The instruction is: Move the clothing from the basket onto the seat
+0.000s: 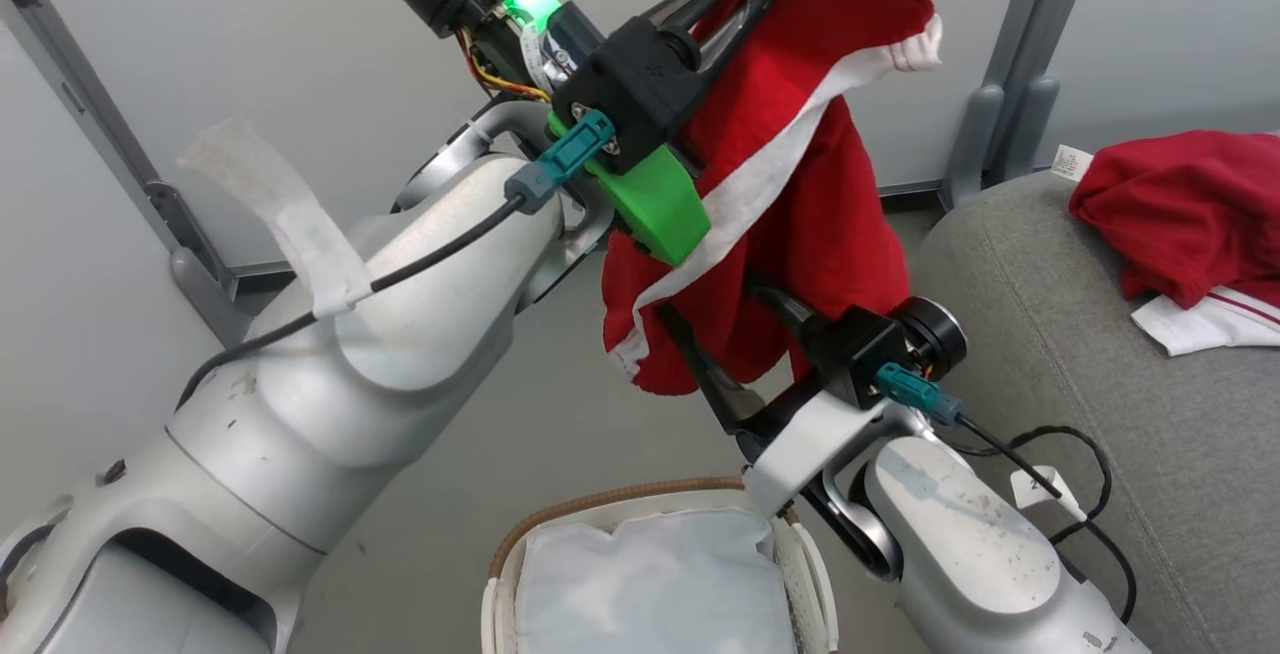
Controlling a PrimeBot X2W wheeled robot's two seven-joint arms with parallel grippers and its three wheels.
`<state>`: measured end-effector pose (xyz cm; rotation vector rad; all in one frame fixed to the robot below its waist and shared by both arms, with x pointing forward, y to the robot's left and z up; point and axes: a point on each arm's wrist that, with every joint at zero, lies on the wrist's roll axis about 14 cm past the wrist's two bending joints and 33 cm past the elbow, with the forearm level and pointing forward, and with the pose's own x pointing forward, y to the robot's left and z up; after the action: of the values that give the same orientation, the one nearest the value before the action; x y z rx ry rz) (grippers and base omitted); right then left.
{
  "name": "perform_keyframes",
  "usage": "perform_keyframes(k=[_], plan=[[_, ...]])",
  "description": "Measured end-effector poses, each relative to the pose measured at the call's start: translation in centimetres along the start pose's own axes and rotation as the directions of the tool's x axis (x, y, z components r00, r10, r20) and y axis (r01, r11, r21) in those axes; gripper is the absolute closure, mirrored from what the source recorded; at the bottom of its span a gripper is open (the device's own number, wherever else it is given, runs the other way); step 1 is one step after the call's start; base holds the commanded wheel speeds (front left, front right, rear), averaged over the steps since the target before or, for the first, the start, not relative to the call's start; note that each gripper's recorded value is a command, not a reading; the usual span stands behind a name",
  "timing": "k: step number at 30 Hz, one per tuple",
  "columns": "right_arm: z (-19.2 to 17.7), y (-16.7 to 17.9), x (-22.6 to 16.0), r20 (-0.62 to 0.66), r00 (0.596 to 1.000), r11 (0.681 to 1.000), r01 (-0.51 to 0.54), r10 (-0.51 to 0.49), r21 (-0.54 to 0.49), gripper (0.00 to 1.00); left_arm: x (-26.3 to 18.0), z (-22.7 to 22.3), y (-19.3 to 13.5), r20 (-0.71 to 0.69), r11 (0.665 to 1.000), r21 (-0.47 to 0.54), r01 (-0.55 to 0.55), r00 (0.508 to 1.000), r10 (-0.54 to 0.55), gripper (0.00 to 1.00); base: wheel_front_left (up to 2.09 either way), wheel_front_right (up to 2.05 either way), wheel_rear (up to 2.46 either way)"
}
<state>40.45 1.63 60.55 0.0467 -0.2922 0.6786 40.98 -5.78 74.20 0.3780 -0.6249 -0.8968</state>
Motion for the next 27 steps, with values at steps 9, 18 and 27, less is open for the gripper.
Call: perform_keyframes(k=[9,18,27], plan=[[0.6,0.6,2.1,0.001,0.999,0.999,-0.048,0.048,-0.007,0.93,-0.1,1.9,-0.4,0.046,1.0,-0.008,0.006,0.999,-0.006,1.0,0.0,0.0,0.0],[1.2,0.6,3.0,0.01,0.998,0.997,-0.067,0.067,-0.024,1.0,-0.8,-0.1,0.6,0.005,0.997,-0.069,-0.042,0.999,0.043,1.0,0.0,0.0,0.0],[1.2,-0.7,2.6,0.016,0.999,0.999,-0.029,0.03,-0.036,1.0,-3.2,-5.6,1.3,-0.123,0.975,-0.174,-0.136,0.986,0.115,1.0,0.0,0.0,0.0]])
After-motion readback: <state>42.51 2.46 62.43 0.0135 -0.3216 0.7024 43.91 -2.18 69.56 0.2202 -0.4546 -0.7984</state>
